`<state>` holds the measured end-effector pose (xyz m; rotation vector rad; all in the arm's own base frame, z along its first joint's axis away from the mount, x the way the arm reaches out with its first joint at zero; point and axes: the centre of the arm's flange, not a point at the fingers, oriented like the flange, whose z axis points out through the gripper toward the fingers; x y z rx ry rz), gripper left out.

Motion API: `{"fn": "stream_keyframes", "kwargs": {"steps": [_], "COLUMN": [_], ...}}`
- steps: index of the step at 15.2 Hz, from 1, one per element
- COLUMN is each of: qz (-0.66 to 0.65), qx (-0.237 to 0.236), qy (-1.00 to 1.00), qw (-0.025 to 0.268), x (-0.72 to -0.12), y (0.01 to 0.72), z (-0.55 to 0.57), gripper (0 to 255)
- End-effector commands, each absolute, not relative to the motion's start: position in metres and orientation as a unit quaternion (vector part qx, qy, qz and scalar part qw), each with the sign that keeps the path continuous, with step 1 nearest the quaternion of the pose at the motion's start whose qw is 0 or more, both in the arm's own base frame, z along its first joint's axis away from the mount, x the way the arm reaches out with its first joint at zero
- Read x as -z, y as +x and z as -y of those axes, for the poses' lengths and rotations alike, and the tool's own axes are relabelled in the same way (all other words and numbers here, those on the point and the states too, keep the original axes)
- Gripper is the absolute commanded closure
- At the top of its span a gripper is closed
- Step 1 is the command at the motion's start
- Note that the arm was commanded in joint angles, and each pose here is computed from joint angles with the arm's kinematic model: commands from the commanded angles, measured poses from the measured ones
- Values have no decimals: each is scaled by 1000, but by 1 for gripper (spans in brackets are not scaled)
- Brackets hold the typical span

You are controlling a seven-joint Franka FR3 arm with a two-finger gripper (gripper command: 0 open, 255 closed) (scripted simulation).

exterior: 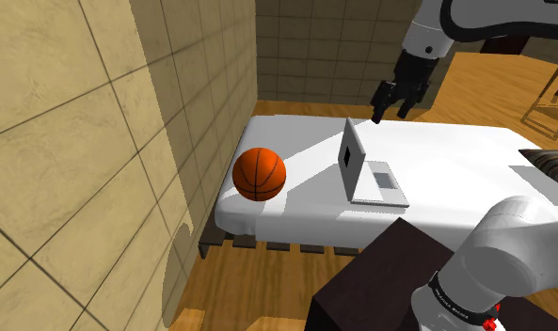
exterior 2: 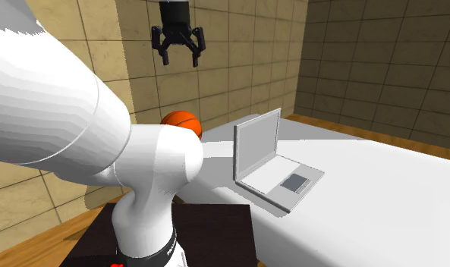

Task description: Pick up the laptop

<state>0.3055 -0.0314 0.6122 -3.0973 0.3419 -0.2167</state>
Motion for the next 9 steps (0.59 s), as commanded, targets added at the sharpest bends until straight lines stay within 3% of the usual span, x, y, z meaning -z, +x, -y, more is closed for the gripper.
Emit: {"fn": "stream_keyframes", "kwargs": {"steps": [1,9], "qz": [-109,-172], "qx": [69,82], "qy": [-992,-982], "qw": [9,5], "x": [-612,-556], "y": [305,372], "z": [31,84], "gripper": [0,0]}}
